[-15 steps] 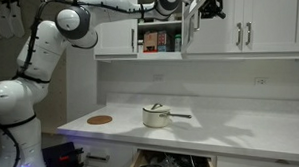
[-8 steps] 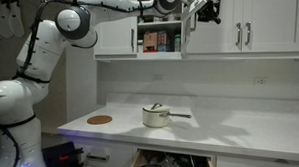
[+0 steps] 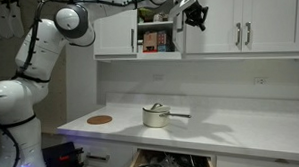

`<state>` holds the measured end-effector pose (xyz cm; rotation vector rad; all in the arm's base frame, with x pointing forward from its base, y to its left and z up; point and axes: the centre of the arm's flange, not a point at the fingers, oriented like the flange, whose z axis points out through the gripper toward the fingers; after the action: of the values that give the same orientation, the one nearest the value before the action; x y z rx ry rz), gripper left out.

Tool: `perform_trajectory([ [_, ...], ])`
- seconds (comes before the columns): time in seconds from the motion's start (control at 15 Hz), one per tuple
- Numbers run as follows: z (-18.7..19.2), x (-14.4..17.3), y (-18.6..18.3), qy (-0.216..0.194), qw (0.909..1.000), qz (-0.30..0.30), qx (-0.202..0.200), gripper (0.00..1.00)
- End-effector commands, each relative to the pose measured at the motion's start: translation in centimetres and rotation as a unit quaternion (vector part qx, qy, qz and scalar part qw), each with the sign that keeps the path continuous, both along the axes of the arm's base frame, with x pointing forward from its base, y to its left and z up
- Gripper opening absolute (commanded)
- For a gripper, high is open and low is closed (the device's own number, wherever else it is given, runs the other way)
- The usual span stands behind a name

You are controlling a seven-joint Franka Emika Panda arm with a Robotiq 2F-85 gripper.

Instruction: Close the right door of the first upper cabinet

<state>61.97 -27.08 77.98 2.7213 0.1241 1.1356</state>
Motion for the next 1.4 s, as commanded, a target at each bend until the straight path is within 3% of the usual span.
perform_trajectory([
  [0.0, 1.5, 1.9, 4.8, 0.017, 0.9986, 0.051, 0.005, 0.0],
  [0.33, 2.2, 2.5, 9.3, 0.029, 0.9948, 0.097, 0.009, 0.0],
  [0.93, 1.9, 0.2, 14.3, 0.165, 0.9789, 0.118, 0.025, 0.0],
  [1.33, 1.6, -1.6, 16.2, 0.219, 0.9665, 0.133, 0.009, 0.0],
])
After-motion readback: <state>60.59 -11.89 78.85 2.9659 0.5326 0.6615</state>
